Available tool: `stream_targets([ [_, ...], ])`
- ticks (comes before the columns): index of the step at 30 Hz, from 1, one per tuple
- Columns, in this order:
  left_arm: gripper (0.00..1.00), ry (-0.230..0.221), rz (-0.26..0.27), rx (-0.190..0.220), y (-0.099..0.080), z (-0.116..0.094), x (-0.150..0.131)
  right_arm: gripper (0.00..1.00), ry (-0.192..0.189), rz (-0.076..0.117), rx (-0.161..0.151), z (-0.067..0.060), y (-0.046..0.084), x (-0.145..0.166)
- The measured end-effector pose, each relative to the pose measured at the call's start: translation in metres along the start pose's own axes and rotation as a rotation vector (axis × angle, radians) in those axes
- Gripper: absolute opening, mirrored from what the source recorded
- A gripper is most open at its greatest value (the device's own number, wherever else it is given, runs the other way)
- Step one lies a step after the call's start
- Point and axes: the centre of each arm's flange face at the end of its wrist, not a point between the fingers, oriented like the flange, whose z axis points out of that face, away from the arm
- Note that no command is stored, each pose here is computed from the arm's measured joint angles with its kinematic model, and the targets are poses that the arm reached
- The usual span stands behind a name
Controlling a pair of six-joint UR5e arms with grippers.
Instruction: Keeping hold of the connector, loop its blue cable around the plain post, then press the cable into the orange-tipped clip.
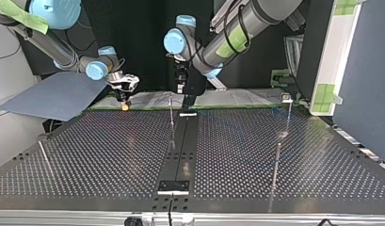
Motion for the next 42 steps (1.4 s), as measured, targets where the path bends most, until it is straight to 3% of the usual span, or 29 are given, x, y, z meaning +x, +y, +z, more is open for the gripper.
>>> stream_targets([
  [7, 0.98, -0.067, -0.091, -0.025, 0.015, -0.014, -0.022, 0.00, -0.003, 0.001, 0.001, 0.000, 0.000, 0.000],
  [16, 0.98, -0.135, -0.153, -0.023, 0.029, -0.032, -0.044, 0.00, -0.008, 0.002, 0.004, -0.001, -0.001, -0.001],
  [29, 0.98, -0.140, -0.158, -0.021, 0.049, -0.075, -0.061, 0.00, -0.015, -0.002, 0.003, -0.002, 0.000, -0.001],
  [33, 0.98, -0.143, -0.164, -0.022, 0.057, -0.087, -0.065, 0.00, -0.018, -0.013, 0.000, -0.002, 0.002, -0.001],
  [42, 0.98, -0.149, -0.174, -0.011, 0.073, -0.118, -0.073, 0.00, -0.036, -0.059, -0.001, -0.006, 0.005, 0.016],
])
